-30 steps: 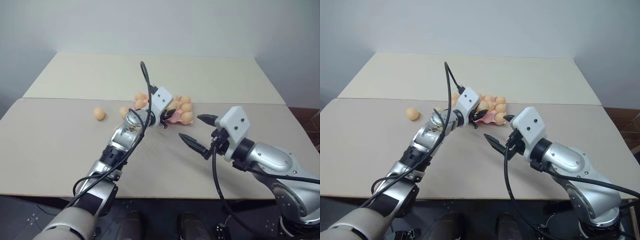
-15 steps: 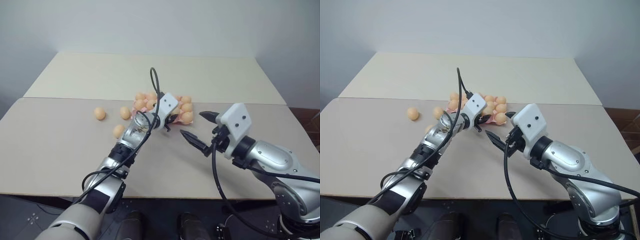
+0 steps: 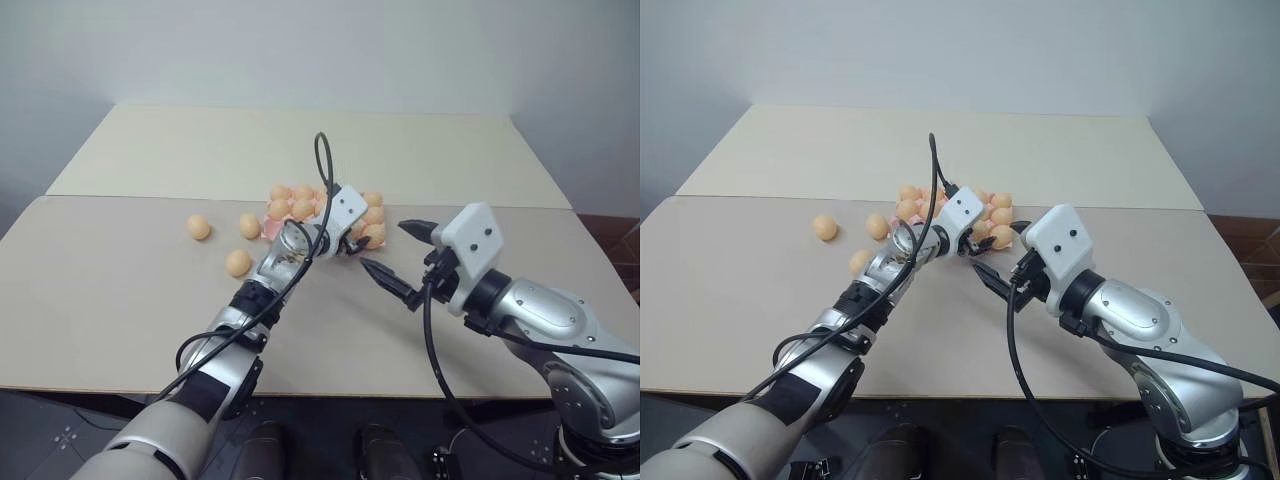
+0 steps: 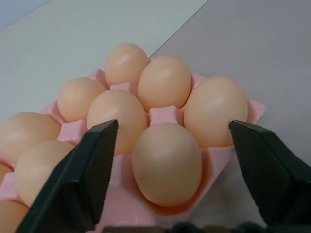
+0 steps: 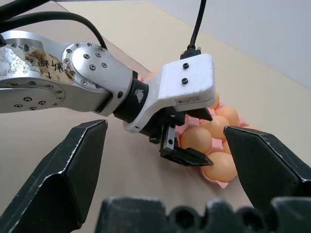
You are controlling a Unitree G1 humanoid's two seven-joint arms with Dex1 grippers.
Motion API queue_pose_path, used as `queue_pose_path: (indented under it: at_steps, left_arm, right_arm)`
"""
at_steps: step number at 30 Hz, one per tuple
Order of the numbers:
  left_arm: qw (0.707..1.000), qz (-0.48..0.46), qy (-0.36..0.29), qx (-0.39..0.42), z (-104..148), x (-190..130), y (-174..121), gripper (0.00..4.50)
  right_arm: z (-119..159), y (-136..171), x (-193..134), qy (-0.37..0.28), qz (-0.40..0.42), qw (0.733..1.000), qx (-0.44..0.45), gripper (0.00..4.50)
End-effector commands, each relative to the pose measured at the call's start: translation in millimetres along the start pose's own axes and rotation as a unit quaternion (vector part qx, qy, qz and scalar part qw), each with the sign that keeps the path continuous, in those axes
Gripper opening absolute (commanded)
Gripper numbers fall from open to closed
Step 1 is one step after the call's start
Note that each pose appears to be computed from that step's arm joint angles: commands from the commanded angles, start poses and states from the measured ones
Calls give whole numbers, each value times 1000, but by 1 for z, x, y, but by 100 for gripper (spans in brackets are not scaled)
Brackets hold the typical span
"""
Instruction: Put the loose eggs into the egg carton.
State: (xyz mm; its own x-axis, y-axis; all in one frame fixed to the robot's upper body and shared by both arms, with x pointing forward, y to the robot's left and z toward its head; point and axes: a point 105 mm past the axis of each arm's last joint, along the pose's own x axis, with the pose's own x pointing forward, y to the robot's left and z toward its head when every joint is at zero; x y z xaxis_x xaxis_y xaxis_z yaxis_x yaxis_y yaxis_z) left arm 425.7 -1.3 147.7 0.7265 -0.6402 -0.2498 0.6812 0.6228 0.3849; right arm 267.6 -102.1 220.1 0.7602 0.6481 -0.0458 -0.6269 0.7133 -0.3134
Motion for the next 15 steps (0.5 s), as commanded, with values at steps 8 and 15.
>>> queue_pose_path:
  at_steps: [8, 15]
  left_arm:
    - [985, 99, -138, -31, 66, -74, 36, 436]
    - [979, 167, -60, -99, 8, -149, 20, 436]
  right_arm:
    - [12, -2, -6, -28, -14, 999, -23, 450]
    - [10, 14, -18, -58, 40, 995, -65, 450]
